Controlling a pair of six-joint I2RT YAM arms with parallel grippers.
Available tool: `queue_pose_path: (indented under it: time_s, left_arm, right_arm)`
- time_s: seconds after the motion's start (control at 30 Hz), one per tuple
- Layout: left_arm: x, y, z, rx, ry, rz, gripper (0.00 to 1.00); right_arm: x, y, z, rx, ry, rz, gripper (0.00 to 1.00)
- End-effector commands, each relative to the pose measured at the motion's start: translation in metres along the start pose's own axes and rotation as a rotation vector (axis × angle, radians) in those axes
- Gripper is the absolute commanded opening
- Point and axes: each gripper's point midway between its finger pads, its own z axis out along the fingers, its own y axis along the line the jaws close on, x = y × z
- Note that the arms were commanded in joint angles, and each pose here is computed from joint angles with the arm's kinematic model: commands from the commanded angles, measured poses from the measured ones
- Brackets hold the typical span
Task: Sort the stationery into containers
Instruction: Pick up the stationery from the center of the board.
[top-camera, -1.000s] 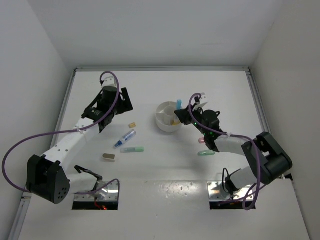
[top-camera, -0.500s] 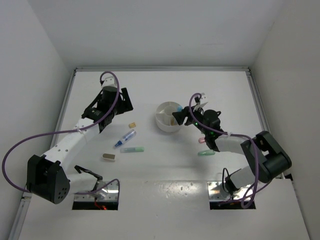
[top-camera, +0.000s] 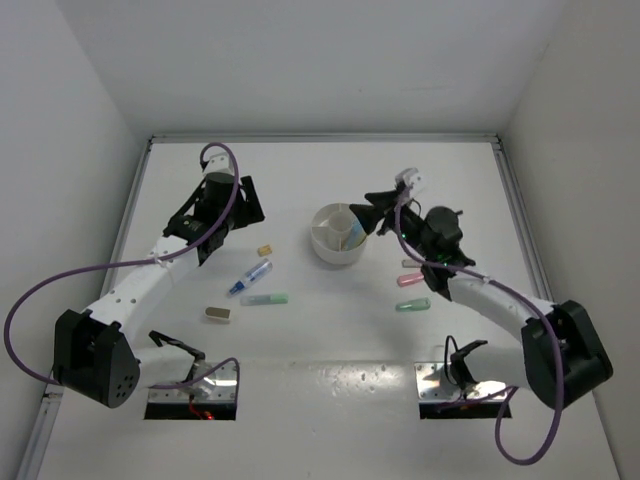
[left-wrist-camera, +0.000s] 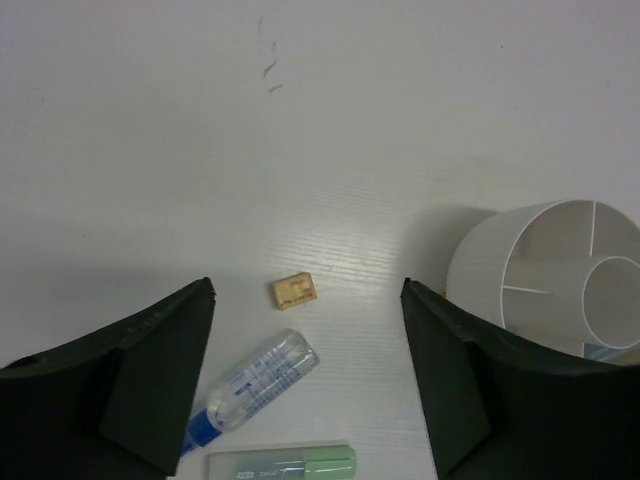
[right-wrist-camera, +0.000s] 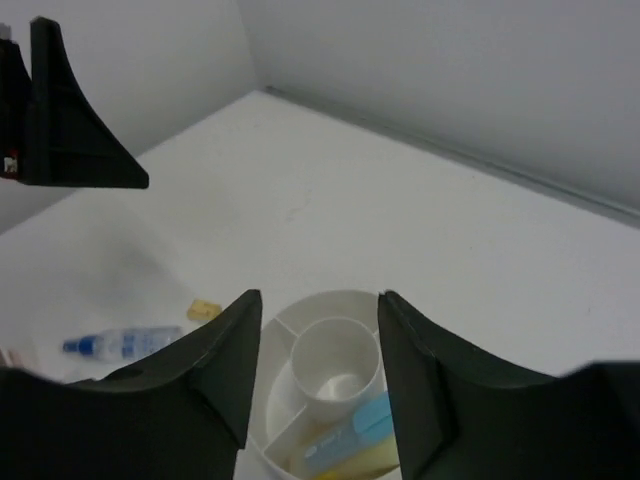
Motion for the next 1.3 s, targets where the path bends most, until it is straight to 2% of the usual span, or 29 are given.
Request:
queue_pose_path:
  time_s: [0.0, 0.03, 0.07, 0.1, 0.13, 0.17, 0.2, 0.23, 0.27, 0.3, 0.33, 0.37, 0.43, 0.47, 0.53, 0.67, 0.73, 0.83, 0.9, 1.27]
  left_arm:
    - [-0.019, -0.004, -0.009, 0.025, -0.052, -0.008, 0.75]
    - [-0.020, -0.003, -0.009, 0.016, -0.057, -0.009, 0.43]
    - [-0.020, -0.001, -0.008, 0.007, -0.061, -0.009, 0.24]
    - [-0.024, -0.001, -0.012, 0.006, -0.077, -0.027, 0.11]
    - [-0.030, 0.003, -0.015, -0.016, -0.100, -0.031, 0.00]
    - [-0.027, 0.007, -0.013, -0.037, -0.102, -0.047, 0.00]
    - [-0.031, 0.011, -0.017, -0.051, -0.117, -0.059, 0.00]
    - [-0.036, 0.016, -0.020, -0.081, -0.144, -0.078, 0.00]
    - [-0.041, 0.023, -0.025, -0.105, -0.165, -0.086, 0.15]
    - [-0.043, 0.026, -0.027, -0.123, -0.178, -0.113, 0.33]
    - [-0.046, 0.036, -0.030, -0.168, -0.206, -0.127, 0.53]
    - [-0.052, 0.041, -0.038, -0.187, -0.236, -0.147, 0.85]
    - [-0.058, 0.054, -0.047, -0.244, -0.275, -0.194, 0.98]
    - [-0.064, 0.065, -0.053, -0.300, -0.314, -0.210, 1.00]
    - [-0.068, 0.079, -0.070, -0.355, -0.358, -0.260, 1.00]
    - [-0.084, 0.116, -0.113, -0.503, -0.521, -0.375, 1.00]
    - [-0.088, 0.125, -0.129, -0.527, -0.579, -0.421, 1.00]
    - [-0.094, 0.138, -0.154, -0.548, -0.659, -0.478, 1.00]
    - [-0.093, 0.141, -0.159, -0.548, -0.673, -0.487, 1.00]
    - [-0.096, 0.147, -0.173, -0.555, -0.709, -0.522, 1.00]
  right_arm:
    - [-0.002, 0.011, 0.021, -0.131, 0.233, -0.128, 0.47]
    - [-0.026, 0.041, 0.034, -0.310, 0.238, -0.222, 0.07]
    - [0.022, 0.048, 0.019, -0.404, 0.457, -0.156, 0.00]
    - [0.028, 0.075, 0.011, -0.580, 0.505, -0.117, 0.00]
    - [0.025, 0.087, 0.010, -0.643, 0.568, -0.112, 0.00]
    - [0.034, 0.094, 0.007, -0.691, 0.617, -0.110, 0.00]
    - [0.058, 0.093, 0.008, -0.708, 0.702, -0.116, 0.06]
    - [0.057, 0.103, 0.017, -0.745, 0.709, -0.193, 0.26]
    - [0.067, 0.106, 0.017, -0.753, 0.757, -0.211, 0.37]
    - [0.072, 0.108, 0.017, -0.748, 0.821, -0.226, 0.44]
    - [0.097, 0.121, 0.014, -0.788, 0.902, -0.228, 0.55]
    - [0.107, 0.128, 0.012, -0.814, 0.944, -0.256, 0.59]
    - [0.123, 0.139, 0.009, -0.823, 1.040, -0.283, 0.66]
    - [0.147, 0.153, 0.002, -0.859, 1.108, -0.310, 0.67]
    - [0.163, 0.161, 0.001, -0.860, 1.154, -0.364, 0.68]
    - [0.185, 0.187, 0.008, -0.860, 1.174, -0.471, 0.71]
    - [0.205, 0.192, 0.005, -0.871, 1.224, -0.482, 0.72]
    - [0.214, 0.209, 0.010, -0.892, 1.218, -0.500, 0.72]
    - [0.213, 0.216, 0.021, -0.870, 1.186, -0.521, 0.72]
    - [0.259, 0.235, 0.042, -0.820, 1.226, -0.546, 0.72]
